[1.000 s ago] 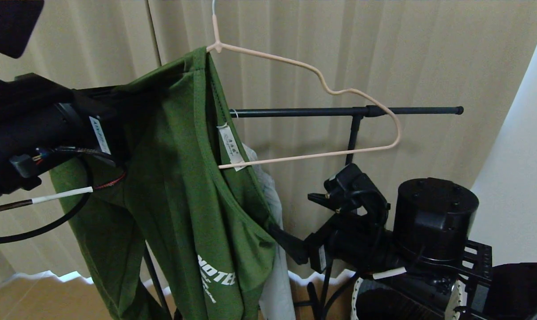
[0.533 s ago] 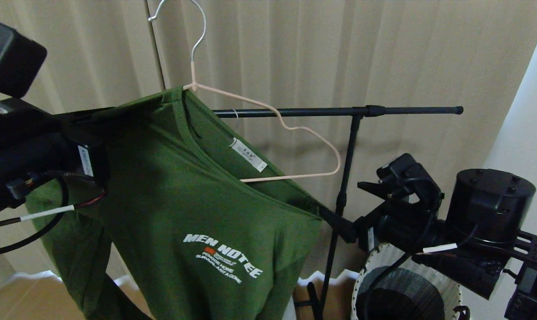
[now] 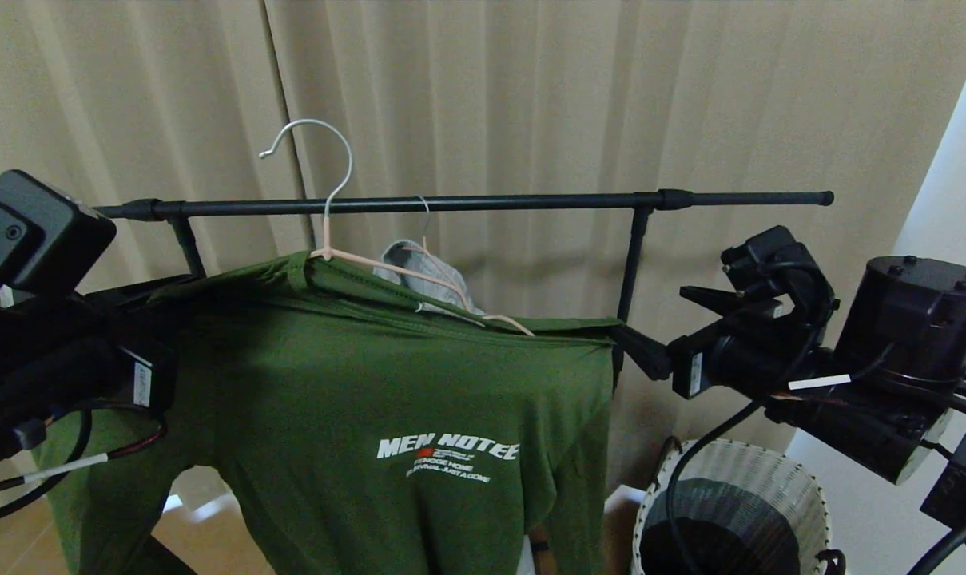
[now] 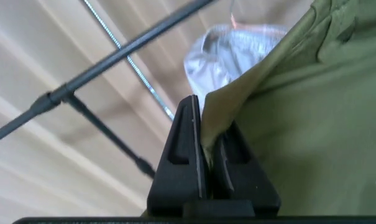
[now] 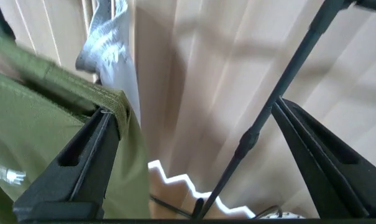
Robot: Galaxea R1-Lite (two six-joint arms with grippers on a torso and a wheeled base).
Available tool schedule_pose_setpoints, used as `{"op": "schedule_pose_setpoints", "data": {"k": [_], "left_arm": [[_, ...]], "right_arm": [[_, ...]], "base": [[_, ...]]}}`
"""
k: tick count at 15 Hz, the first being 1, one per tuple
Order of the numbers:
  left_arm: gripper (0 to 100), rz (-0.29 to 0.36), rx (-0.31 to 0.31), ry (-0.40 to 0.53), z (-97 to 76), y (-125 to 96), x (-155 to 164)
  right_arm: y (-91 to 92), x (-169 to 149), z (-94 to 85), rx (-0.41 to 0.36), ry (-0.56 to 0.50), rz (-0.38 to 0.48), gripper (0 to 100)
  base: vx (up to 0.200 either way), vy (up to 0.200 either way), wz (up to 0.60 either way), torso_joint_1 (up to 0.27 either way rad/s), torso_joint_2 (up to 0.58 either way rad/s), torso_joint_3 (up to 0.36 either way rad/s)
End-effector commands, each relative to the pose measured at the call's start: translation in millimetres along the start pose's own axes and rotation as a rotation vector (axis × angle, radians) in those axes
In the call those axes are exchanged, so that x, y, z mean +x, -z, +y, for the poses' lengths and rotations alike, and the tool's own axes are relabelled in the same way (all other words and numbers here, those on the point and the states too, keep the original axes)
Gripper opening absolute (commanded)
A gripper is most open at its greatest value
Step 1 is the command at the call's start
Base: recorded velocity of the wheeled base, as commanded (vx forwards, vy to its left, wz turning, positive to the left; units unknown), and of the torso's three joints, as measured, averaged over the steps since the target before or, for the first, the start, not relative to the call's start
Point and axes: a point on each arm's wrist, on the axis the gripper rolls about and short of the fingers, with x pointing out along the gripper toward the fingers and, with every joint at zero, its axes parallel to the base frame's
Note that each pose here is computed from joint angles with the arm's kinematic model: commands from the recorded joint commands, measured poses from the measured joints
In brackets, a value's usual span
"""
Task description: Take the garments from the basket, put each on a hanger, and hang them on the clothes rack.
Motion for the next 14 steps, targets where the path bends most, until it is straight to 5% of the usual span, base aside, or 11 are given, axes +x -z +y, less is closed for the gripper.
{"op": "schedule_pose_setpoints", "data": {"k": [1, 6, 14], "left_arm": [[0, 0.011, 0.002, 0.002, -1.3, 3, -1], [0, -0.025, -0.029, 0.005, -4.1, -1, 2], [0, -0.103, -0.124, 0.079, -31.0, -14, 15]], "right_arm": [[-6.3, -5, 1.3, 0.0, -0.011, -0.01, 100], [-27.9, -35, 28.5, -0.019, -0.234, 0.004, 100], [-58.1, -29, 50.2, -0.044, -0.351, -0.075, 100]], "base": [[0.0, 0.0, 0.0, 0.0, 0.0, 0.0], [0.0, 0.0, 0.0, 0.0, 0.0, 0.0], [0.0, 0.0, 0.0, 0.0, 0.0, 0.0]]}}
